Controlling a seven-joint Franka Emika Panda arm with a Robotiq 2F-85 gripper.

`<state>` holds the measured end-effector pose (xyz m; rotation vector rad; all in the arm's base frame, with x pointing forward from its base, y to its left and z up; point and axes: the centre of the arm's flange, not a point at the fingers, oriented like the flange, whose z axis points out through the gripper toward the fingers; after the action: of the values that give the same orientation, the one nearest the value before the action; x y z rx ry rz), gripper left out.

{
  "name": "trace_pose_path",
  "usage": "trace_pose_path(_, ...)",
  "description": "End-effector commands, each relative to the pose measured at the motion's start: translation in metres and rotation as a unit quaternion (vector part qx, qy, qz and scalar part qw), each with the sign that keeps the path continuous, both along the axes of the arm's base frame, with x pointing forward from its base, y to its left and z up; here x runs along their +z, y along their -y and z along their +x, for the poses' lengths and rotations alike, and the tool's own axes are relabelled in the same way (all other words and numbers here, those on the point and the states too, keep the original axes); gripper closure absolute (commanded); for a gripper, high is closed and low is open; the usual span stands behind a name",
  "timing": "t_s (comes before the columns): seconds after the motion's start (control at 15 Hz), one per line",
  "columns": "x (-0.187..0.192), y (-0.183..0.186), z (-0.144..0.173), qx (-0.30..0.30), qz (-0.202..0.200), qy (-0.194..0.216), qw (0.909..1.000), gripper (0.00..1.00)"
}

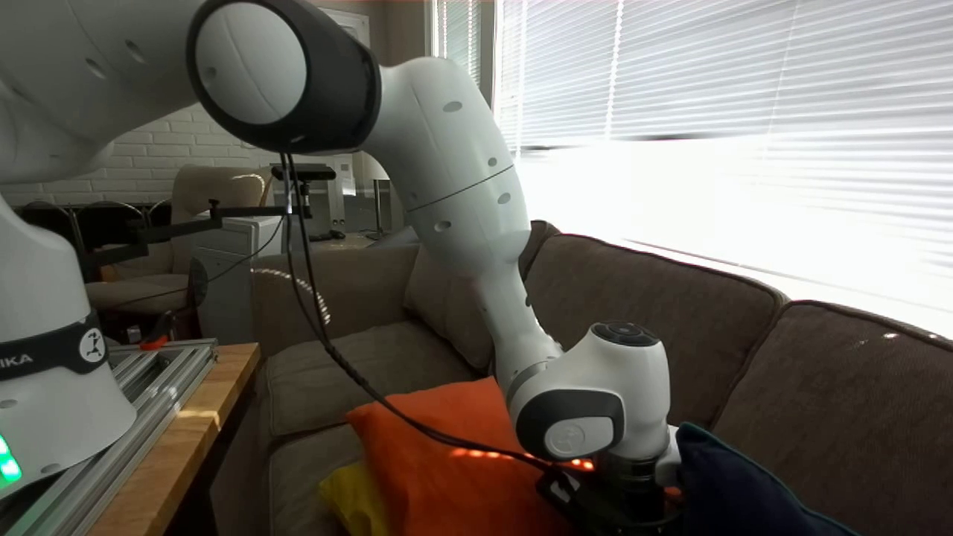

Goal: Put the remotes on the seat

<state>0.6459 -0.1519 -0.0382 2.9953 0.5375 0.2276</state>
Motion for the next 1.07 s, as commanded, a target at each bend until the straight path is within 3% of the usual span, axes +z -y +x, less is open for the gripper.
trace_pose_path(0.0,-0.013,0.001,0.012,0.006,0.001,0.002,1.0,0.19)
trace_pose_path(0.2,-0.012,0.0,0.013,0.006,0.001,0.005,1.0,0.01)
trace_pose_path(0.27,-0.011,0.0,0.013,0.006,0.001,0.005,1.0,0.0)
trace_pose_path(0.53,0.004,-0.007,0.007,-0.021,-0.001,0.006,0.9998,0.0)
trace_pose_path(0.73,0.042,-0.017,-0.004,-0.059,0.019,0.002,0.9981,0.0)
trace_pose_path(1.0,0.09,-0.027,-0.01,-0.048,0.029,0.02,0.9982,0.0)
